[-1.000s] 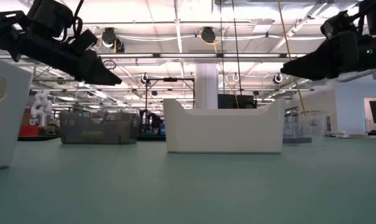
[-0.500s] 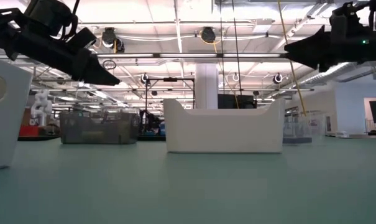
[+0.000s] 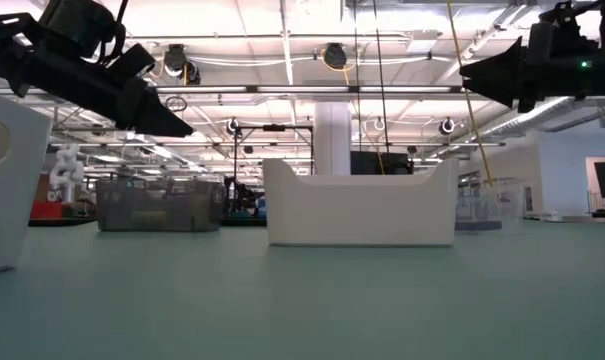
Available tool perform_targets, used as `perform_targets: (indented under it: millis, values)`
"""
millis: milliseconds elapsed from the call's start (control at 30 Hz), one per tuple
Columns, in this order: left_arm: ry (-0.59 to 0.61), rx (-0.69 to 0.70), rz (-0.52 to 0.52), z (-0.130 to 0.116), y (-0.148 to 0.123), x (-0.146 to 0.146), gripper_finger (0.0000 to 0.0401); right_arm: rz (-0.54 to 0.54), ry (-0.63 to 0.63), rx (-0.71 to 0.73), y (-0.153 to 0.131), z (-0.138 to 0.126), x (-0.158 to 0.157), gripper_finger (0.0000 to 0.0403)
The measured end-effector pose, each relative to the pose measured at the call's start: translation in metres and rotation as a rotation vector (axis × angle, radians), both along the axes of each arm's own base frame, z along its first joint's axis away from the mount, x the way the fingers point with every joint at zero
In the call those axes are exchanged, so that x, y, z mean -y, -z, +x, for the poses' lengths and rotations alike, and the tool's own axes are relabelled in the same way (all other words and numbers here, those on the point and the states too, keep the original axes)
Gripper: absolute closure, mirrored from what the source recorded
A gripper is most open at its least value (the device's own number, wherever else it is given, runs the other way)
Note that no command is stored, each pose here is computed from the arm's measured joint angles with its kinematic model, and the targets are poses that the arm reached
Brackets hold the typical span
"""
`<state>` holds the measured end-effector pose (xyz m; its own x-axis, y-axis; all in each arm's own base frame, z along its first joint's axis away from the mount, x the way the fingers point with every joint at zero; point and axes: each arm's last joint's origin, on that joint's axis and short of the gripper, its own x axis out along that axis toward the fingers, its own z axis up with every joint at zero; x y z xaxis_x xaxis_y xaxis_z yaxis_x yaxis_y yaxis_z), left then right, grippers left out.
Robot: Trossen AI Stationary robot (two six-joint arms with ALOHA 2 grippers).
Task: Sort & place blocks by color
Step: Return to Home Position
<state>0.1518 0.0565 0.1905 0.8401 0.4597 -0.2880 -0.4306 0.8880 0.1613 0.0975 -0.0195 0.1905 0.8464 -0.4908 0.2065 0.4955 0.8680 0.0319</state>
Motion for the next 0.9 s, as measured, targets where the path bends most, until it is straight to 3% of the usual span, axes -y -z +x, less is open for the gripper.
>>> perform_targets:
  millis: [467, 900]
  values:
    - [0.002, 0.017, 0.008, -0.002, -0.003, 0.001, 0.0054, 0.0, 0.0, 0.0, 0.0, 0.0, 0.0, 0.0168]
    - [-0.015, 0.319, 0.101, -0.036, -0.041, 0.01, 0.0054, 0.0, 0.0, -0.001, 0.0, 0.0, 0.0, 0.0168]
